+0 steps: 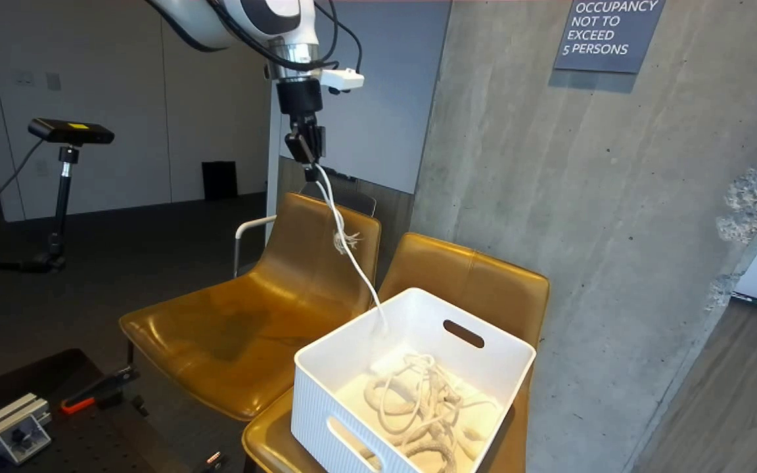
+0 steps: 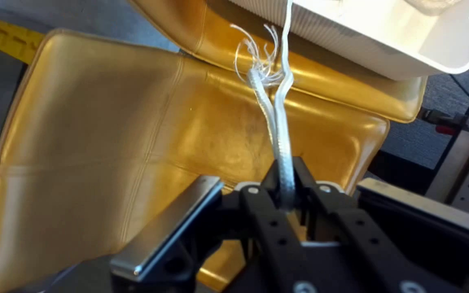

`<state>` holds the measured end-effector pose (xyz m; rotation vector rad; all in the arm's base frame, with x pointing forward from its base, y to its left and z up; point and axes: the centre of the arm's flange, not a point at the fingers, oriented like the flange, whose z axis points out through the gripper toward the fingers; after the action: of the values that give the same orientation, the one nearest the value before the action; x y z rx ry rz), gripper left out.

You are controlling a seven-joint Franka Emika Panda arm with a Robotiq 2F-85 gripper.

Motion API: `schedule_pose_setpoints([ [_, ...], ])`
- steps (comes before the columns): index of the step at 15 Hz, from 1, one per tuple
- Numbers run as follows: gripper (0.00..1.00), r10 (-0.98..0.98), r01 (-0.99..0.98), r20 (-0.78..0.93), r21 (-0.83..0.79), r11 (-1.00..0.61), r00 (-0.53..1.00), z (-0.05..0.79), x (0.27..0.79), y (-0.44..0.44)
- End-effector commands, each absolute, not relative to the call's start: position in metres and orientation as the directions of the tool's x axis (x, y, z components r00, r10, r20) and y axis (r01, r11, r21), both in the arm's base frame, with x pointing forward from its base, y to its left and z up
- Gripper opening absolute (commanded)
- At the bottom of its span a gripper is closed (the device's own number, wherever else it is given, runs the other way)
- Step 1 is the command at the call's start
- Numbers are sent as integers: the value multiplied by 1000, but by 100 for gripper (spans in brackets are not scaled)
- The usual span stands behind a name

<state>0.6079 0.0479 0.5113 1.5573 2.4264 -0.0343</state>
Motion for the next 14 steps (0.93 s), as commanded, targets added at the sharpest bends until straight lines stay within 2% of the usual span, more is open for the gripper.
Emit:
schedule_pose_setpoints([
  [1, 2, 830, 832, -253, 131, 538, -497, 528, 552, 105],
  [5, 2, 765, 769, -264, 110, 630, -588, 521, 546, 165],
  [9, 2, 730, 737, -261, 89, 670, -632, 503, 590, 196],
  [14, 2, 752, 750, -175, 90, 655, -636, 476, 641, 196],
])
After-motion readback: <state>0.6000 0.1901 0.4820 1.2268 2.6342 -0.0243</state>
